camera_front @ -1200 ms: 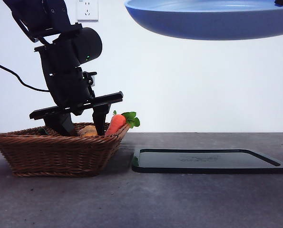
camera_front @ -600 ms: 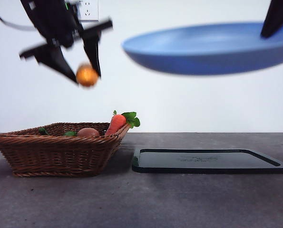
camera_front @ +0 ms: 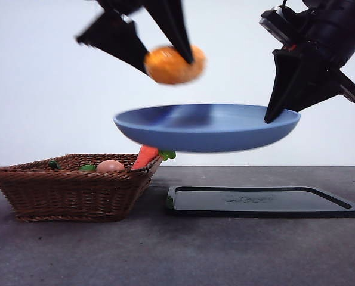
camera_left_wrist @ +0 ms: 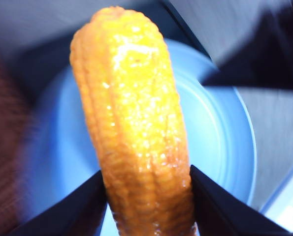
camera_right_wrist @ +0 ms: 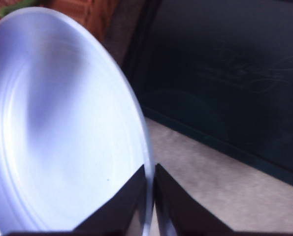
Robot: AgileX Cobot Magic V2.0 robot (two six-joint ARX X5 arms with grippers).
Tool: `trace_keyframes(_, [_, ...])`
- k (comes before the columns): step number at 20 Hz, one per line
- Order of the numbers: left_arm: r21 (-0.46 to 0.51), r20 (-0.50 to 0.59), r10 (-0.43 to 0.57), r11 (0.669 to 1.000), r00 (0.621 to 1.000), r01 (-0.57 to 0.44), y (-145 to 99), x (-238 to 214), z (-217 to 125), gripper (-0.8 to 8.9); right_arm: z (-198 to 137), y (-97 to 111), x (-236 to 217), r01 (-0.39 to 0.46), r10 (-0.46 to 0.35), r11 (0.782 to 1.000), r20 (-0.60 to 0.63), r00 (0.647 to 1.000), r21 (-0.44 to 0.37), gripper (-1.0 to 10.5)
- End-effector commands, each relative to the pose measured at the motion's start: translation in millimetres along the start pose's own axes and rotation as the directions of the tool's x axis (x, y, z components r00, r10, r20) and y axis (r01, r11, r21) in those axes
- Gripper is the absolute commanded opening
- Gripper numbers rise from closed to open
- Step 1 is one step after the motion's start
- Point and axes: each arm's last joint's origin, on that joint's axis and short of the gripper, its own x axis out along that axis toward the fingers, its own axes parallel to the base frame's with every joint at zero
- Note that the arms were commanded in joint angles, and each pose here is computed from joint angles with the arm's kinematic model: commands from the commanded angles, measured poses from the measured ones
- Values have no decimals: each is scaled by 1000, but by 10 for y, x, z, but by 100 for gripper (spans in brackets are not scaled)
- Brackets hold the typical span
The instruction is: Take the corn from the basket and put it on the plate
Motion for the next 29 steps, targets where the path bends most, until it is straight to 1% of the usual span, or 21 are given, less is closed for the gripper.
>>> trace_keyframes(1, [100, -44, 0, 995, 999, 5, -78, 210, -11, 167, 58, 26, -4, -28, 28, 1000, 10, 1000, 11, 3])
trace_keyframes(2, [125, -72, 0, 992, 997, 9, -96, 300, -35, 167, 55, 24, -5, -27, 27, 1000, 8, 1000, 14, 3])
trace_keyframes(4, [147, -114, 5, 989, 993, 12, -93, 447, -69, 167, 44, 22, -5, -29, 29, 999, -4, 1000, 20, 3])
trace_keyframes(6, [150, -144, 8, 989, 990, 14, -102, 549, -100, 174, 36, 21, -4, -31, 31, 999, -11, 999, 25, 3])
trace_keyframes(9, [173, -141, 31, 985, 990, -6, -127, 565, -109, 317, 28, 24, -3, -45, 45, 999, -22, 999, 29, 3])
trace_keyframes(10, [183, -143, 30, 983, 989, -3, -142, 567, -114, 333, 28, 23, -3, -44, 45, 999, -22, 999, 29, 3])
trace_keyframes(17, [184, -162, 31, 983, 986, 0, -160, 543, -135, 339, 27, 23, -3, -44, 44, 999, -23, 999, 30, 3])
trace_keyframes(19, [186, -153, 28, 983, 988, 0, -168, 488, -128, 342, 26, 23, -3, -44, 44, 999, -24, 999, 30, 3])
trace_keyframes(24, [191, -92, 13, 982, 996, 5, -203, 270, -71, 393, 20, 22, -3, -43, 44, 999, -29, 999, 33, 3])
trace_keyframes(29, [196, -58, 4, 981, 998, 7, -250, 39, 6, 393, 7, 20, -3, -40, 41, 998, -41, 998, 41, 3])
